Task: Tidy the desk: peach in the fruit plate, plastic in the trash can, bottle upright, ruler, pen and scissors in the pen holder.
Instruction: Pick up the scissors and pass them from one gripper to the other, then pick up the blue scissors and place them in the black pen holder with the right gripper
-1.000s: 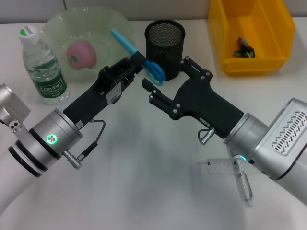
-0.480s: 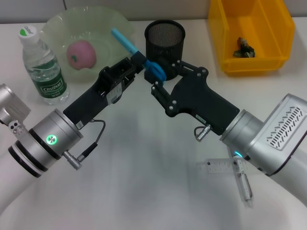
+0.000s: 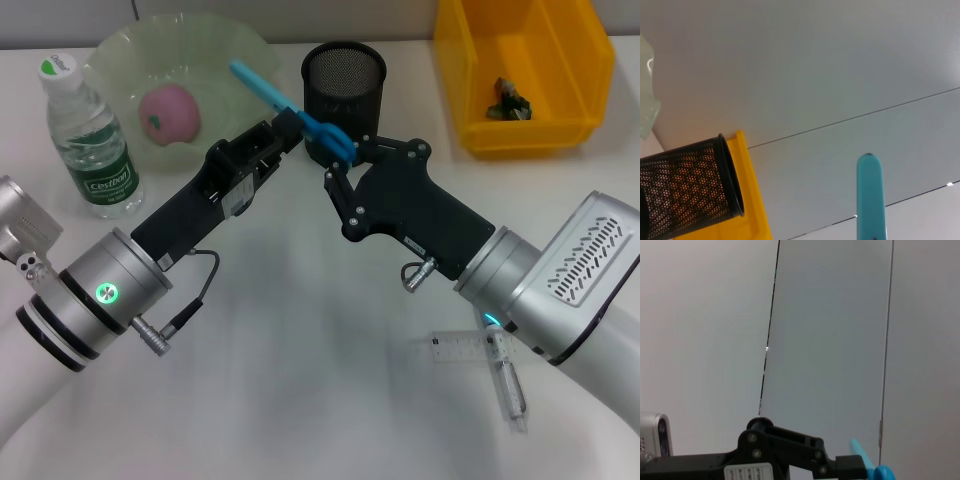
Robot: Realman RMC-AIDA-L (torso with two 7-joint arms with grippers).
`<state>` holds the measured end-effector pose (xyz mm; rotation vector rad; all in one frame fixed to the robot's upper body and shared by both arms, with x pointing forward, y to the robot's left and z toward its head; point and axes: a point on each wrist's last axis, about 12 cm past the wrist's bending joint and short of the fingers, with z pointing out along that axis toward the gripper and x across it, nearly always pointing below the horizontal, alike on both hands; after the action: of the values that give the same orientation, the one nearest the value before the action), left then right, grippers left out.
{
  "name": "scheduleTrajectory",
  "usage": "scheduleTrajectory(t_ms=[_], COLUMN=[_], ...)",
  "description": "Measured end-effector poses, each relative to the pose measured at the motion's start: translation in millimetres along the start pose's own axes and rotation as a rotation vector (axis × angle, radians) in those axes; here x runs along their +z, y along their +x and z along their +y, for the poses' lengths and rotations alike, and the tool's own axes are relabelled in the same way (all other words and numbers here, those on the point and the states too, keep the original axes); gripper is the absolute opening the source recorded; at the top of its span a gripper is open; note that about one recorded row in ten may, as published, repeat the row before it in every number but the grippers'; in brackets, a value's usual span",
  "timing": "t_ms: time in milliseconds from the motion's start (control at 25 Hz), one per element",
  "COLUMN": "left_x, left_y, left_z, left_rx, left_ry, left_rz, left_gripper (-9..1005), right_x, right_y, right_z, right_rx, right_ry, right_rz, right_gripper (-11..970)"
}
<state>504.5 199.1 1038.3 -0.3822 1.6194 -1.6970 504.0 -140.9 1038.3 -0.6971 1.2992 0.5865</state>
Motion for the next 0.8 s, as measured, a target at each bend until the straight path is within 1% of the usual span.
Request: scheduleTrajectory(t_ms=[280,360,440,640,720,800], left_x=[0.2,-0.2,-3.0,-10.8,-16.1,-20.1], left_y=[-2.2,-3.3,-4.8,-11.4,-16.6,-21.9], left_z=[-0.2,-0.6,-1.6,0.2,1.3,1.3], left_rx=[0.012,0.028,0.06,0.104,0.173,0.258], left_ry=[0.001,0.005,0.017,0.006,-0.004,-0.009], left_rz=[0.0,0.0,-0.007,-0.023,-0.023,-0.004], left_gripper=[217,156,189,271,304,337], right_x=[-2.2,-4.5,-6.7,-13.5,-17.1,-21.6], right_y=[0.4,1.3,2.0,2.4,2.3,2.5], right_z=[0.1,-1.3,-3.3,-8.1,-12.1,-20.4], right_rx=[-0.005,0.001,0.005,0.014,0.041,0.097], right_ry=[-0.005,0.005,0.019,0.048,0.056,0.059], right_rz=[-0.002,0.0,0.001,-0.01,-0.018,-0.02], right_gripper=[81,81,81,80,80,80])
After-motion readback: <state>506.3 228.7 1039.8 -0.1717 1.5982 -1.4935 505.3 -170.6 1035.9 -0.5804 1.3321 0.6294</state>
